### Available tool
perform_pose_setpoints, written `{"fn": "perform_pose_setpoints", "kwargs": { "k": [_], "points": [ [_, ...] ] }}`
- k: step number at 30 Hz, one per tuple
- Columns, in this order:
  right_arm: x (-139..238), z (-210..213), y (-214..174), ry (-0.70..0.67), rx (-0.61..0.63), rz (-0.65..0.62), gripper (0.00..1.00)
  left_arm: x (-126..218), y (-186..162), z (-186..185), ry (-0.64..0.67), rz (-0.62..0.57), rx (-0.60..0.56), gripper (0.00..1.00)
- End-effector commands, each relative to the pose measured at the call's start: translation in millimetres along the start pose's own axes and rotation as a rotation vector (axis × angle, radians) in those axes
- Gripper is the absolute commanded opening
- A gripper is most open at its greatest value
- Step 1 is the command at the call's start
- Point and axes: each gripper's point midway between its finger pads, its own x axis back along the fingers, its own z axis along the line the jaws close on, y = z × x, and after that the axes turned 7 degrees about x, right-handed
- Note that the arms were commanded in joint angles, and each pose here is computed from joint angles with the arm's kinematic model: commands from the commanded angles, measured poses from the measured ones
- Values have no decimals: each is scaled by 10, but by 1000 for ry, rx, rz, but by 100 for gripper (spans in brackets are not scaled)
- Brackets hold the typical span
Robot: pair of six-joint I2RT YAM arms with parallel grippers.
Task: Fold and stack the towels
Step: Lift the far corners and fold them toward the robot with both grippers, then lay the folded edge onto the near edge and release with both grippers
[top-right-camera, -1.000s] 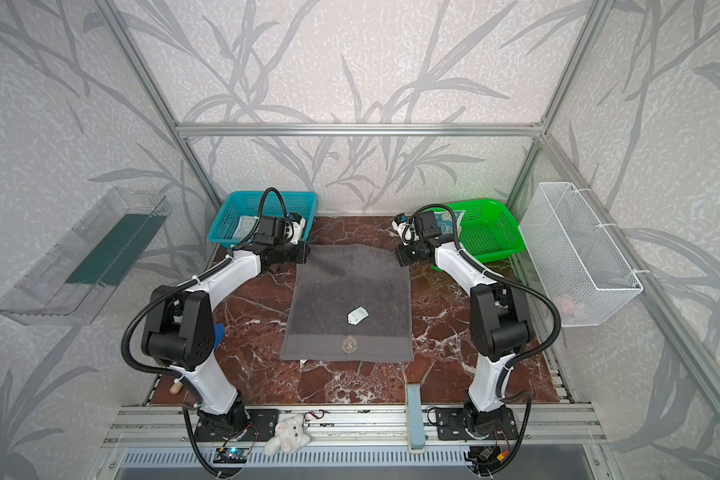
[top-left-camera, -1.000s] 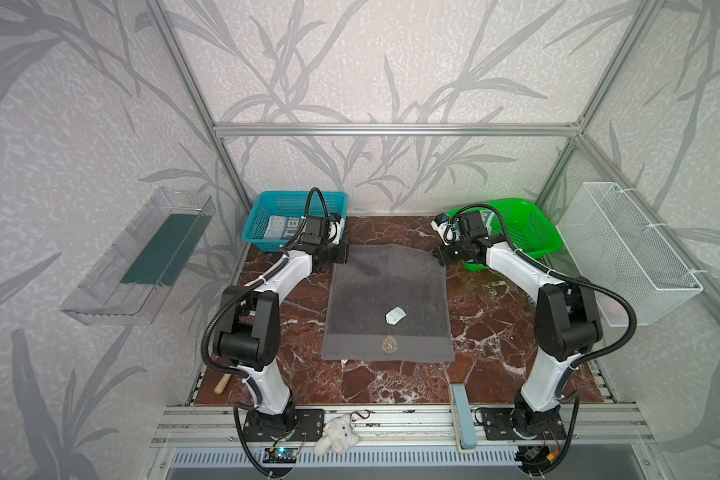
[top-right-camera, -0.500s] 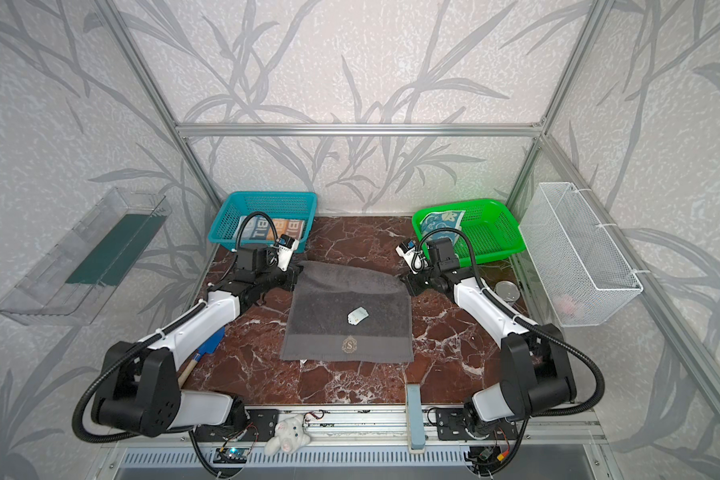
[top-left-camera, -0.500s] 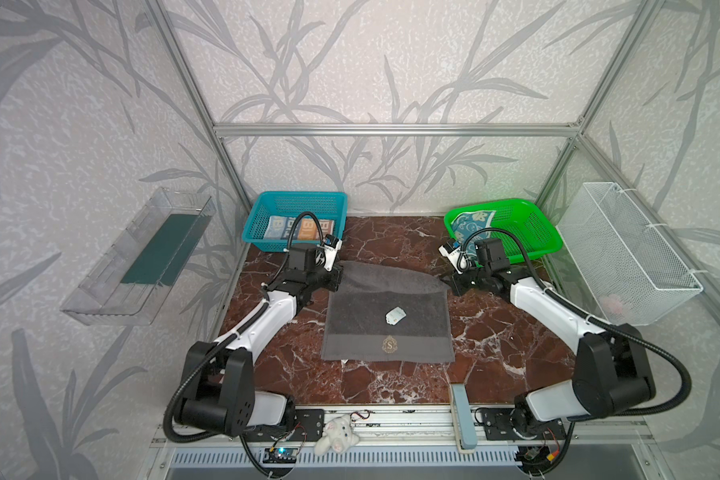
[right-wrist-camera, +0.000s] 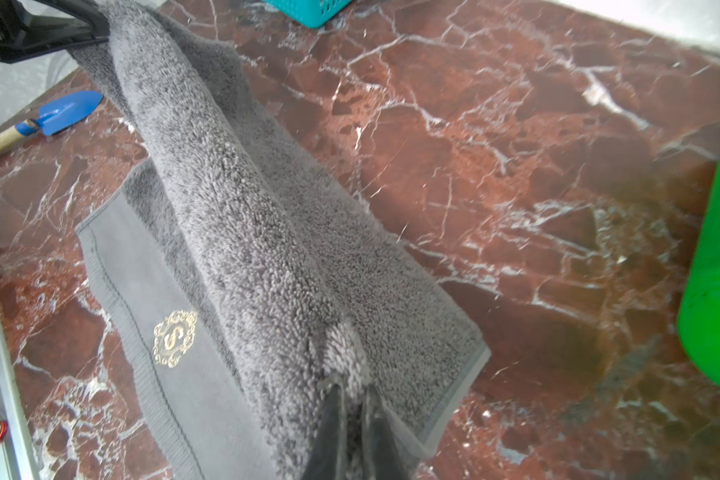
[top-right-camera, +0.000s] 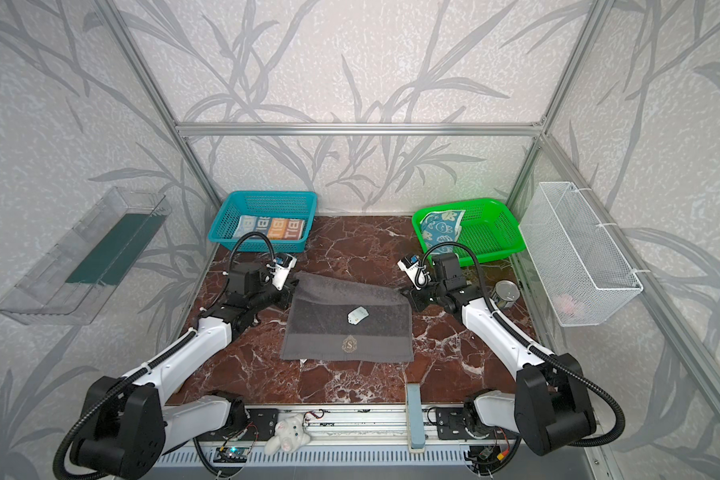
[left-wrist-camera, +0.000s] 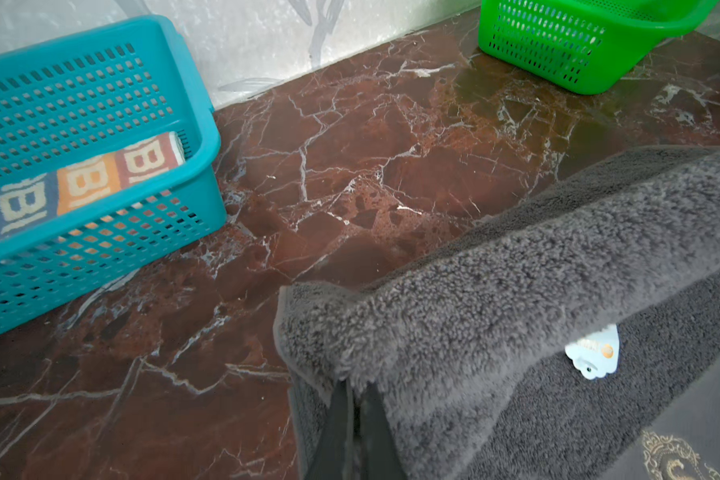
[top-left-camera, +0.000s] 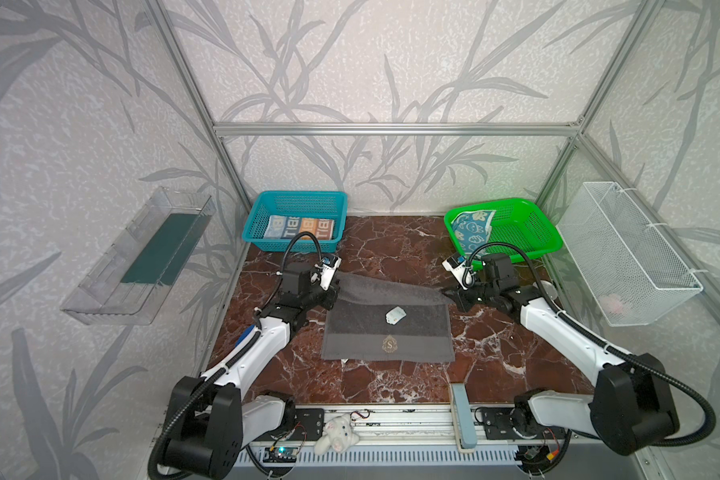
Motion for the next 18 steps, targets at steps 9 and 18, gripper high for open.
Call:
{"fn": "perform_pose_setpoints", "kwargs": {
  "k": [9, 18],
  "points": [
    [81, 295, -269, 51, -53, 50, 0, 209, -335, -193, -70, 91, -14, 0],
    [95, 453, -455, 43, -85, 117, 0, 319, -476, -291, -106, 137, -35, 0]
  ]
}}
